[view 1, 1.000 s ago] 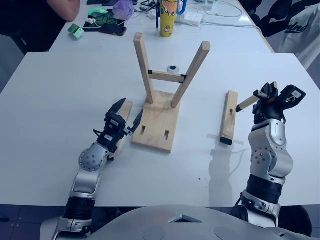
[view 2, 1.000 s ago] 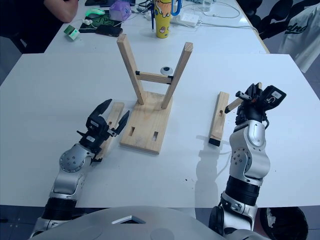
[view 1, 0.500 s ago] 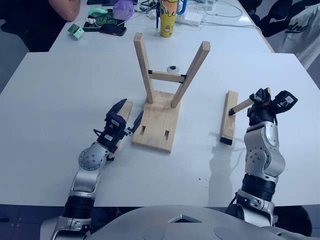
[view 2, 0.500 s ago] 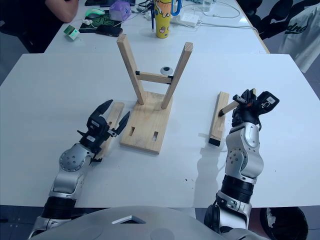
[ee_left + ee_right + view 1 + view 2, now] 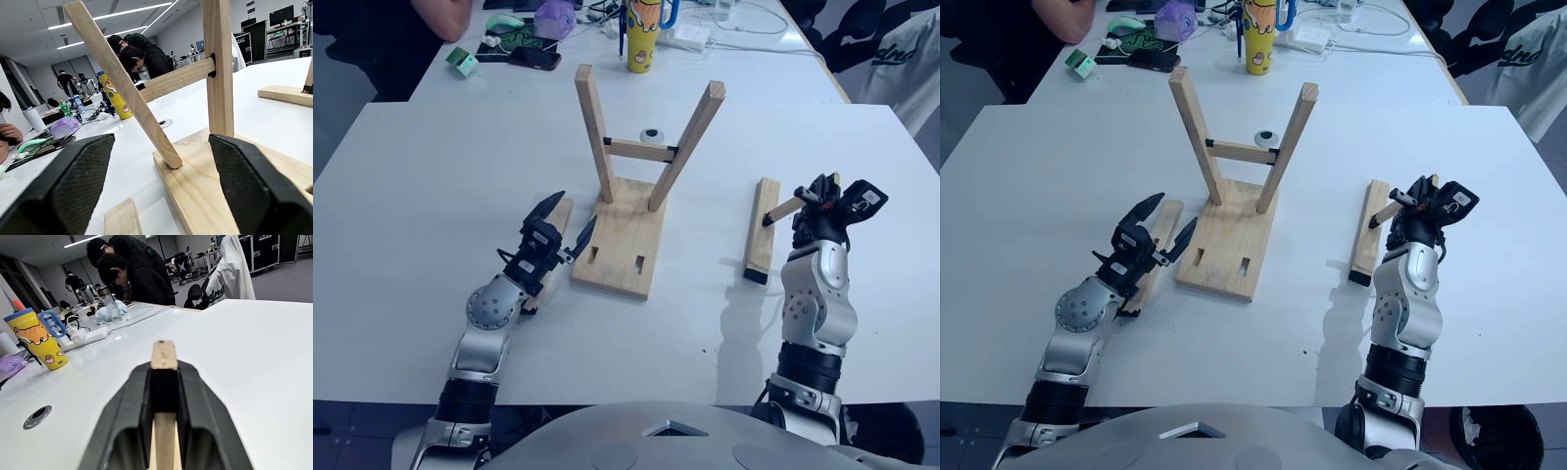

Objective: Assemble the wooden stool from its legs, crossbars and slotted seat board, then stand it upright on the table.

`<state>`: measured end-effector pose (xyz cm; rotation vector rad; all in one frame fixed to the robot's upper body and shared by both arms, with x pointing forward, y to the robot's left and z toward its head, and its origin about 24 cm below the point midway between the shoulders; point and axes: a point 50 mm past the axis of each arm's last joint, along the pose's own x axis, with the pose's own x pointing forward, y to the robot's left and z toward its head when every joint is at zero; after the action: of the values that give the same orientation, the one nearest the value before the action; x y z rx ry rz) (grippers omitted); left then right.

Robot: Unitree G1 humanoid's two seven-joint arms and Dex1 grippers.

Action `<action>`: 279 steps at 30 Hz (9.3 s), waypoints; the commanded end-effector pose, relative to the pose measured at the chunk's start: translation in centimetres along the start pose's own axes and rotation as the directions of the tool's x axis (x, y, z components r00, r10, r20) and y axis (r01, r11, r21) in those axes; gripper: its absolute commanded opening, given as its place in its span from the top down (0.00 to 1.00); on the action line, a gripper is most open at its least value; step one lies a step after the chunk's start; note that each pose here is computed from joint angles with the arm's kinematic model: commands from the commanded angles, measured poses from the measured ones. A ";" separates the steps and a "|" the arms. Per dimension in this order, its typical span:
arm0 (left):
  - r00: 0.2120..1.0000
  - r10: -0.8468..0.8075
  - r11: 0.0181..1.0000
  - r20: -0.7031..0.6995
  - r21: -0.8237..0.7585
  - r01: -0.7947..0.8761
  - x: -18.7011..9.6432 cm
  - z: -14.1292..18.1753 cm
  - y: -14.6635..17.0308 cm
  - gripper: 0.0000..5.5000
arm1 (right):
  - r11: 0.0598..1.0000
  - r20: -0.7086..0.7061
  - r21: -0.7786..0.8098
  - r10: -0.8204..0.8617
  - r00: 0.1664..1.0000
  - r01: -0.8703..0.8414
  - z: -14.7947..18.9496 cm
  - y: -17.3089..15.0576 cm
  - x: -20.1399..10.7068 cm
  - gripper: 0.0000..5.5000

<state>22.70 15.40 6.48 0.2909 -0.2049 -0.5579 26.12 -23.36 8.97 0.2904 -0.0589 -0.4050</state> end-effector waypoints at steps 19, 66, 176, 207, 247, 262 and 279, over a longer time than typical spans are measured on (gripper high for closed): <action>1.000 -0.026 1.000 0.011 -0.005 0.026 0.7 0.6 -0.1 0.35 | 0.984 -0.175 -0.148 -0.123 0.977 0.097 -4.9 -3.1 -1.4 0.92; 0.964 0.038 0.988 0.263 -0.156 0.004 9.7 7.4 -4.1 0.35 | 0.911 -0.344 -0.233 0.249 0.905 -0.339 -11.7 -3.4 -5.5 0.92; 0.954 0.175 0.970 0.244 -0.210 -0.125 9.6 6.9 -4.0 0.35 | 0.836 -0.075 -0.382 0.397 0.915 -0.394 3.9 6.1 3.2 1.00; 0.951 0.243 0.954 0.190 -0.224 -0.199 7.8 6.6 -4.0 0.35 | 0.768 -0.272 -0.587 0.109 0.956 -0.255 2.4 -5.6 0.3 0.92; 0.974 0.159 0.974 0.160 -0.186 -0.129 7.7 6.9 -2.9 0.35 | 0.806 -0.791 -0.332 0.045 0.611 -0.489 -8.4 -4.9 -6.8 0.55; 1.000 0.012 0.848 0.007 -0.530 -0.007 4.0 3.1 -2.7 0.28 | 0.718 -0.780 0.029 0.451 0.433 -0.696 -2.2 -9.5 -5.0 0.62; 0.971 -0.179 0.311 0.156 -0.928 0.206 0.7 3.5 0.0 0.28 | 0.180 -0.384 0.692 0.912 -0.144 -0.699 1.6 -1.3 -9.0 0.62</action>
<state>21.85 14.36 9.30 -0.8918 0.1506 -0.7883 17.31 -23.09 9.77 0.5846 0.6391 1.1315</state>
